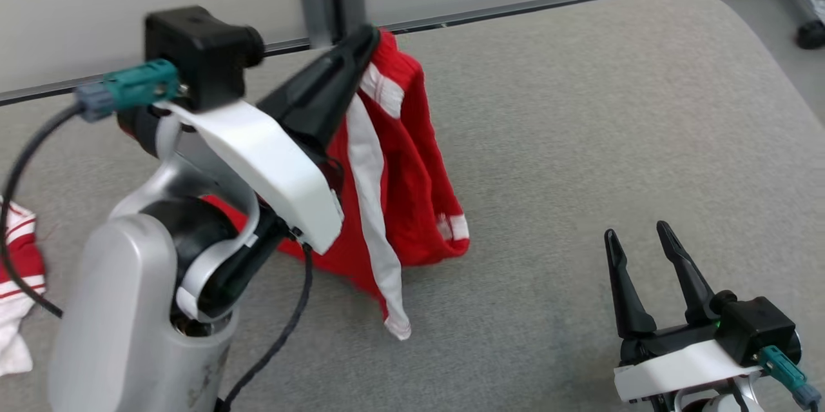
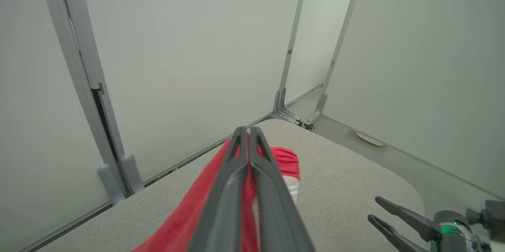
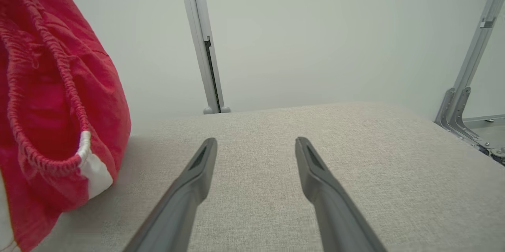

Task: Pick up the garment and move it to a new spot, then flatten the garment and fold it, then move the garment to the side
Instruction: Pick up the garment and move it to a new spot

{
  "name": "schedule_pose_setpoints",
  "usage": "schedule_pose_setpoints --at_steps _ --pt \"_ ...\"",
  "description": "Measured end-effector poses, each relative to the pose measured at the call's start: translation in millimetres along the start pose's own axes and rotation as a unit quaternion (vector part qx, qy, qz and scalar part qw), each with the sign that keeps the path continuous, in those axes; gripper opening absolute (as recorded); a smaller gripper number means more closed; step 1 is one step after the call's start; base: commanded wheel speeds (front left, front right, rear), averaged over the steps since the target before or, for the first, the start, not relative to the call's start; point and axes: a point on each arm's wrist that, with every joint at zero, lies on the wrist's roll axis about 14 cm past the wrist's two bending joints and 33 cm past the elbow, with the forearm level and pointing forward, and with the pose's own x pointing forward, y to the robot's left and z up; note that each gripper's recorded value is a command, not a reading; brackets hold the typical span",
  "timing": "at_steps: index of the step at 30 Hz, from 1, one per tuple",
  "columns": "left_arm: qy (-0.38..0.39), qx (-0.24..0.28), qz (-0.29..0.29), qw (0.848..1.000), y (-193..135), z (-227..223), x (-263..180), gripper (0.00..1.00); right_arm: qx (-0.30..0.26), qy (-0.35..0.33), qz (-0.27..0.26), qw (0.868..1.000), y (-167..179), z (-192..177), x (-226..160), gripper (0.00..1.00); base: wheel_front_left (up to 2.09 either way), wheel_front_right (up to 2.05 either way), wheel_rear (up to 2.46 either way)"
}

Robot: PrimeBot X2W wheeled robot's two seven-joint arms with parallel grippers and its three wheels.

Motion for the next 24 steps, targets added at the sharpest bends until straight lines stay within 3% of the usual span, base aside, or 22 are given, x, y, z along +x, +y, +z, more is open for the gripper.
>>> schedule_pose_setpoints --at_steps 5,11,16,18,19,20,24 --pt "0.100 -0.067 -0.008 0.993 -5.8 -77.8 17.1 0.00 0.001 -0.001 -0.034 0.999 -17.7 2.1 -7.6 1.00 0.00 0.00 0.00" --pt "0.217 -0.128 0.007 0.968 -8.4 -189.9 21.6 0.00 0.001 0.011 -0.054 0.998 -27.4 -4.7 -13.7 1.00 0.00 0.00 0.00" --pt "0.246 -0.138 0.002 0.959 -25.5 -240.0 15.8 0.00 0.002 0.013 -0.057 0.998 -28.9 -5.5 -14.6 1.00 0.00 0.00 0.00" --pt "0.225 -0.138 0.011 0.964 -23.3 -239.9 17.2 0.50 0.000 0.011 -0.056 0.998 -28.5 -4.3 -15.0 1.00 0.00 0.00 0.00" --pt "0.209 -0.140 0.011 0.968 -25.0 -235.6 19.0 0.50 0.000 0.009 -0.055 0.998 -28.0 -3.1 -15.0 1.00 0.00 0.00 0.00" --pt "0.189 -0.136 0.011 0.972 -26.9 -229.1 21.3 1.00 -0.001 0.007 -0.054 0.999 -27.5 -1.3 -15.1 1.00 0.00 0.00 0.00" --pt "0.093 -0.136 0.030 0.986 -28.1 -194.2 22.3 1.00 -0.015 -0.004 -0.050 0.999 -29.3 7.0 -18.8 1.00 0.00 0.00 0.00"
